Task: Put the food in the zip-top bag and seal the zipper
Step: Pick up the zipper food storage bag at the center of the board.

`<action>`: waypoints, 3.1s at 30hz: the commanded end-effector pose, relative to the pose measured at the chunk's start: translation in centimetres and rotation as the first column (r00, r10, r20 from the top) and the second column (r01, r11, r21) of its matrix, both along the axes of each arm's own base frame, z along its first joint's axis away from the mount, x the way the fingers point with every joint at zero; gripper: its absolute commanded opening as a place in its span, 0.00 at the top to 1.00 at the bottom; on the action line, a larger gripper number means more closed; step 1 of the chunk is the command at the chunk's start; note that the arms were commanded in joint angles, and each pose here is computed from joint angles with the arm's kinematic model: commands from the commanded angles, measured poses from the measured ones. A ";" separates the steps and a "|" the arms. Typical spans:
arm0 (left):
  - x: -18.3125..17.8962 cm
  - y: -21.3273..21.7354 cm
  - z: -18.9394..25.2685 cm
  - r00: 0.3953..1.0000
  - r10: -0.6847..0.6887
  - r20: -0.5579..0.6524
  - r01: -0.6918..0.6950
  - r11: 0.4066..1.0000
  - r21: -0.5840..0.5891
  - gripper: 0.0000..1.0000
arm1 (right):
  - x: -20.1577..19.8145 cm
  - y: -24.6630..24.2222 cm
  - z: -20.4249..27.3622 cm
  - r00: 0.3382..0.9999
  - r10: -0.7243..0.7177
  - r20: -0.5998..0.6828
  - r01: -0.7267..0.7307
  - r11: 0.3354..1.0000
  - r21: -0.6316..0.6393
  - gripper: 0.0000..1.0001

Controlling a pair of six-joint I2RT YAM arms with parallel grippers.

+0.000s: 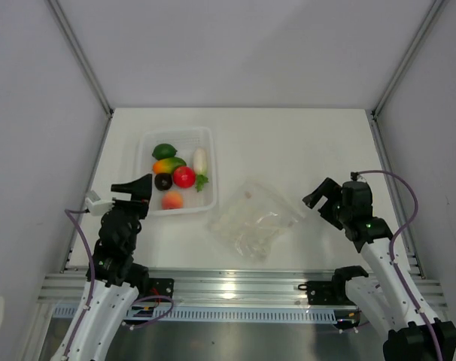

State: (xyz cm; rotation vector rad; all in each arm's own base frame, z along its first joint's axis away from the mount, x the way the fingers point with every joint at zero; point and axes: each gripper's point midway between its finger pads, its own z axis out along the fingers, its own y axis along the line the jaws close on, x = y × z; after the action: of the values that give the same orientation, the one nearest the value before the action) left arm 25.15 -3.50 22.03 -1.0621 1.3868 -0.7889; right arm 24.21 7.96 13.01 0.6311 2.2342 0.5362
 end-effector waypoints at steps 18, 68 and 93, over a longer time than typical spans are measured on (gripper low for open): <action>-0.9 -9.6 2.7 0.805 -0.593 0.023 0.585 0.800 0.130 0.00 | -0.1 6.5 -3.9 0.941 0.337 0.012 -0.330 0.912 0.243 0.01; -2.4 -24.2 7.5 0.380 -0.800 -0.464 0.910 0.233 0.344 0.33 | -6.8 14.4 15.5 0.334 0.827 0.453 -0.753 0.523 -0.400 1.00; -5.9 -26.6 2.9 0.236 -0.816 -0.528 0.948 0.073 0.311 1.00 | -7.5 14.5 15.3 0.359 0.832 0.422 -0.709 0.537 -0.456 1.00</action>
State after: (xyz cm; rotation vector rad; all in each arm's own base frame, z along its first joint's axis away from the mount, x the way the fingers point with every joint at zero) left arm 19.95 -29.68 24.13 0.3937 2.3874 -0.9312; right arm 16.78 22.21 25.93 -0.7490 1.8338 0.7985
